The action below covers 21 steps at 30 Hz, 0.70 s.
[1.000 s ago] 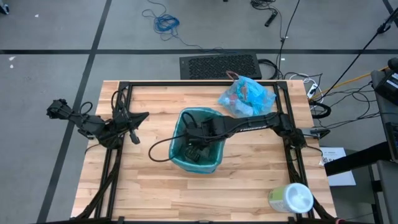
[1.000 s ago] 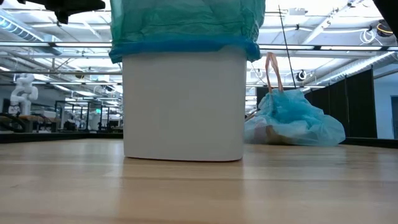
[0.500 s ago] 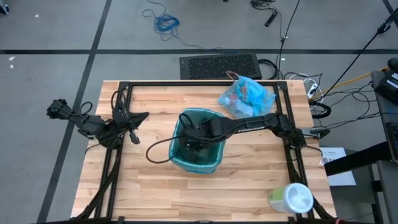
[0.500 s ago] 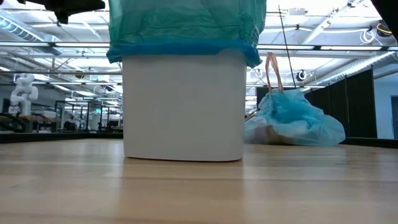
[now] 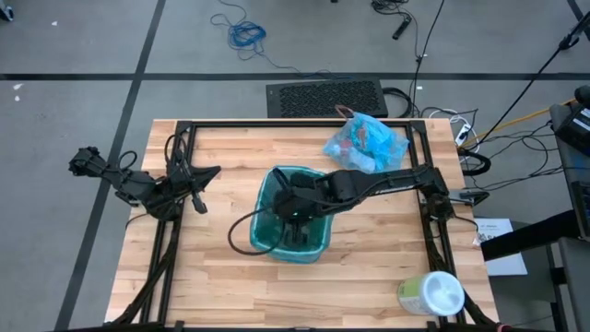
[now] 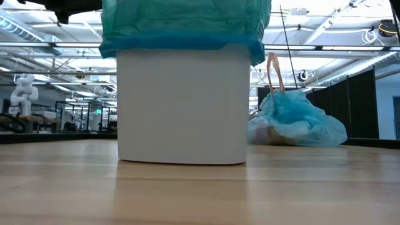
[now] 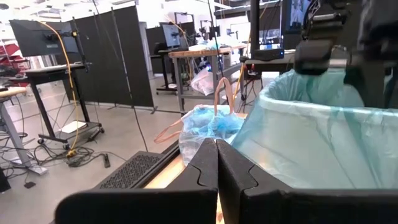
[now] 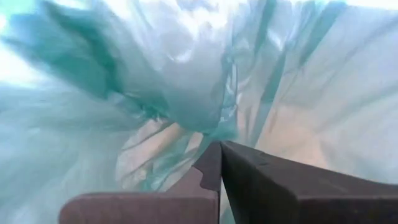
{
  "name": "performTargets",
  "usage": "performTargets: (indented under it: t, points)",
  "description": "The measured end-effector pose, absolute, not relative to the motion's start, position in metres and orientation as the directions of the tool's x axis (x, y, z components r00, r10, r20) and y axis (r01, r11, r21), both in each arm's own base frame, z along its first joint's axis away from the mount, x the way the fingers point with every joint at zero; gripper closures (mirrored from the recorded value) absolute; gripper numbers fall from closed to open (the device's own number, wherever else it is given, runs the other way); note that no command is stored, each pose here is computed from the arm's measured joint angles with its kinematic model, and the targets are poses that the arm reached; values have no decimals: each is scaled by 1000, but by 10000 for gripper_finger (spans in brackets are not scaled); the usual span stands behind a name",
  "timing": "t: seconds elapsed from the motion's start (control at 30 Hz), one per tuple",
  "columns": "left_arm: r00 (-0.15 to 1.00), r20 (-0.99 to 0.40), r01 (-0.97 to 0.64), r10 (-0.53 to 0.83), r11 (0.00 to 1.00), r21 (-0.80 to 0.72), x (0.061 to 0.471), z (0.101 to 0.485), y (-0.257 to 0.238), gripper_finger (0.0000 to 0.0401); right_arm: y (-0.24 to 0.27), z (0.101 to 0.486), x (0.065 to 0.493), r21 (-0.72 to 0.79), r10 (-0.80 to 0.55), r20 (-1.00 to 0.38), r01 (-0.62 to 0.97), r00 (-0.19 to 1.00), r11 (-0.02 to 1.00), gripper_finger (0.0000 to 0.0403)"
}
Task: Place trash/remove bag and relplace
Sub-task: Insert a blue trash bag into the trash bin
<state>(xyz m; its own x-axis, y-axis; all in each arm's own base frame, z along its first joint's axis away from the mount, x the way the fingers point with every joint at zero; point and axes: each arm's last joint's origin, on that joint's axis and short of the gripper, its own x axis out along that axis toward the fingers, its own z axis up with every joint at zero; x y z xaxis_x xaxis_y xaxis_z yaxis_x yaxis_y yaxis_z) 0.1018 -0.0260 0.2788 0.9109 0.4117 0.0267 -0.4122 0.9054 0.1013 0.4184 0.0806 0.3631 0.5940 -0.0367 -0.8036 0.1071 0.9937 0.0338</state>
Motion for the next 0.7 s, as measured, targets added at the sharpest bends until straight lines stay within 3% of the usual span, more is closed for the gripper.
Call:
performTargets:
  t: [0.23,0.47,0.7]
  points:
    - [911,26,-412,412,905,102,102,279,-26,401,79,378,409,-129,-32,-779,-110,627,985,403]
    - [911,27,-413,412,905,103,102,279,-26,401,76,382,407,-322,-32,-773,-347,633,881,403]
    - [911,27,-413,412,905,103,102,279,-26,401,62,379,411,-352,-54,-781,-367,622,861,403]
